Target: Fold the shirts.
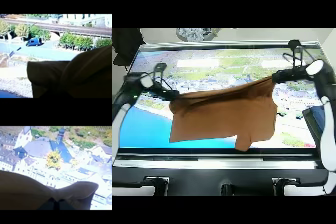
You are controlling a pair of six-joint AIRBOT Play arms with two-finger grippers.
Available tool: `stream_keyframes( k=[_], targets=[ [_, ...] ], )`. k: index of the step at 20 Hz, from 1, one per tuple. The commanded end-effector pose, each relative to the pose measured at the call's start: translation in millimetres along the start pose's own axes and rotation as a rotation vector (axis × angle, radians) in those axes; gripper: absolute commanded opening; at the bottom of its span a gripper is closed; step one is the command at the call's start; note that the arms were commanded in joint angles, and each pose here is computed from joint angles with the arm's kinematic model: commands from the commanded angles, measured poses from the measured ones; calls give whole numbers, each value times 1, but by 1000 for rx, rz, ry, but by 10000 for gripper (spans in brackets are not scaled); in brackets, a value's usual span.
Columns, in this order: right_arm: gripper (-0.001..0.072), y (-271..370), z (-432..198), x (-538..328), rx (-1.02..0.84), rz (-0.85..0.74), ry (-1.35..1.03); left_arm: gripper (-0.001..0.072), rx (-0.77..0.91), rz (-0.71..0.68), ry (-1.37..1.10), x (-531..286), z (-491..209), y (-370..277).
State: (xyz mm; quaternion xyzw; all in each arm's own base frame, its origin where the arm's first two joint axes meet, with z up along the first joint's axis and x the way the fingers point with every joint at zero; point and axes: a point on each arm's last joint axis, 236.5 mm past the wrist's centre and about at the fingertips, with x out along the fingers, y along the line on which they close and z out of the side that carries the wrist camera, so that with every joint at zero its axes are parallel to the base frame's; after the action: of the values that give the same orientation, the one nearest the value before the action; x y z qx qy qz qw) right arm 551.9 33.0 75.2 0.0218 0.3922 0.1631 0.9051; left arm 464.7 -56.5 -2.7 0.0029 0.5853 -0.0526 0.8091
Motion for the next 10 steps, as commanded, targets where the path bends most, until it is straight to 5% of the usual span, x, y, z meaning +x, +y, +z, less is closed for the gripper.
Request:
stream_keyframes(
  k=[1,3,5,6,8,10],
  targets=[
    [45,9,-30,50,165,98,67,32,-60,-107,82,49,-6,-24],
    [78,11,-30,48,169,108,72,107,-62,-108,95,45,-7,-22],
    [446,2,-21,22,159,96,61,524,-7,-66,141,27,-10,1],
    [535,-8,-24,1,136,75,79,592,4,-30,187,16,-18,21],
    [536,-38,-57,-44,107,7,216,598,-81,-9,306,-3,-49,60],
    [527,-63,-114,-89,80,-20,444,595,-230,-148,402,-13,-85,62]
  ],
)
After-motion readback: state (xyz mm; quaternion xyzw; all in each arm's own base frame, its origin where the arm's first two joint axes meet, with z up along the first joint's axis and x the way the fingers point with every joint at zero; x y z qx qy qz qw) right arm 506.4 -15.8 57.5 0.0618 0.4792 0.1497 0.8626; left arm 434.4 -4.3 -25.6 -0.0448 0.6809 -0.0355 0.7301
